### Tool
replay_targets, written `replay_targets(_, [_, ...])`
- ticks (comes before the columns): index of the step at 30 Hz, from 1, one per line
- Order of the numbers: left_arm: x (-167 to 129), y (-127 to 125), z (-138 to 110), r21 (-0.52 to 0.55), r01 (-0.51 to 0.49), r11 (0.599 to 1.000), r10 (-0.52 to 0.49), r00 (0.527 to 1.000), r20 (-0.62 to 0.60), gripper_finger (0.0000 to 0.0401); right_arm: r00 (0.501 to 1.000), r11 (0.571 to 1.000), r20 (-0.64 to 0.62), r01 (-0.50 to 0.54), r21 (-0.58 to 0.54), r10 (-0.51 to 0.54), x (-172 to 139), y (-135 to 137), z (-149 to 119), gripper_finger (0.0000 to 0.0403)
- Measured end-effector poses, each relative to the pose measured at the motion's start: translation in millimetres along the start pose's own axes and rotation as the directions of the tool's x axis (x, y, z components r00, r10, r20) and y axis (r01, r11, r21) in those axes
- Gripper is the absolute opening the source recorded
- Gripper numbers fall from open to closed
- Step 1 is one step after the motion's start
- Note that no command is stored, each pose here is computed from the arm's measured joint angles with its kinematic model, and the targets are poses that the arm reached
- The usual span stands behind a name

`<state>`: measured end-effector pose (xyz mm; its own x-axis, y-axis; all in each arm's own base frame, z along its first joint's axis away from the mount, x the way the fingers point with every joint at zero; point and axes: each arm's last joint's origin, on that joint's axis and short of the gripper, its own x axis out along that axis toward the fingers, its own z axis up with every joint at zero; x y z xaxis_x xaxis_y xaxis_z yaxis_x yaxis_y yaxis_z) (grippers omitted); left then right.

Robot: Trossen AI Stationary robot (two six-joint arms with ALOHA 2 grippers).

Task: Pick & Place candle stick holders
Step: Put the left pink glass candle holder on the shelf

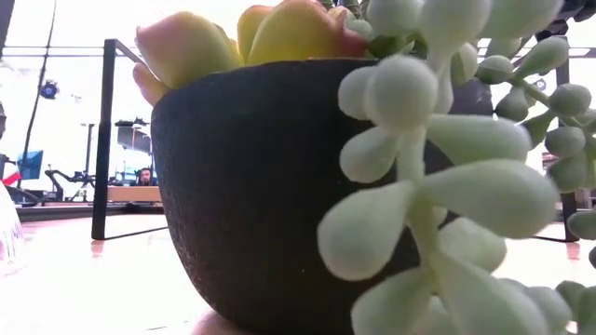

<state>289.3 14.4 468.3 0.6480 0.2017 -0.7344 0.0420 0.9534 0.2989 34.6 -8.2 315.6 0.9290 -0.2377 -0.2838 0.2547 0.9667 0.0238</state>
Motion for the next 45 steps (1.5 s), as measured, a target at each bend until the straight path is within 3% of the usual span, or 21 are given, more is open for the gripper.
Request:
replay_targets(6, [-47,-33,-29,-0.171,-0.122,0.978,0.133,0.989,0.058,0.0018,1.000,1.000,0.000,0.001,0.000,-0.001,0,0,0,0.0008])
replay_targets(11, [-60,-62,-52,-0.261,-0.082,0.962,0.115,0.987,0.114,0.0018,1.000,1.000,0.000,0.000,0.000,0.000,0,0,0,0.0008])
replay_targets(27, [-1,-160,-111,-0.311,0.131,0.941,-0.074,0.980,0.186,0.0018,1.000,1.000,0.000,0.000,0.000,0.000,0,0,0,0.0008])
replay_targets(39, [-3,-215,-141,-0.322,0.303,0.897,-0.241,0.946,0.218,0.0018,1.000,1.000,0.000,0.000,0.000,0.000,0,0,0,0.0008])
replay_targets(45, [-1,-237,-162,-0.348,0.331,0.877,-0.267,0.938,0.219,0.0018,1.000,1.000,0.001,0.000,0.000,0.000,0,0,0,0.0008])
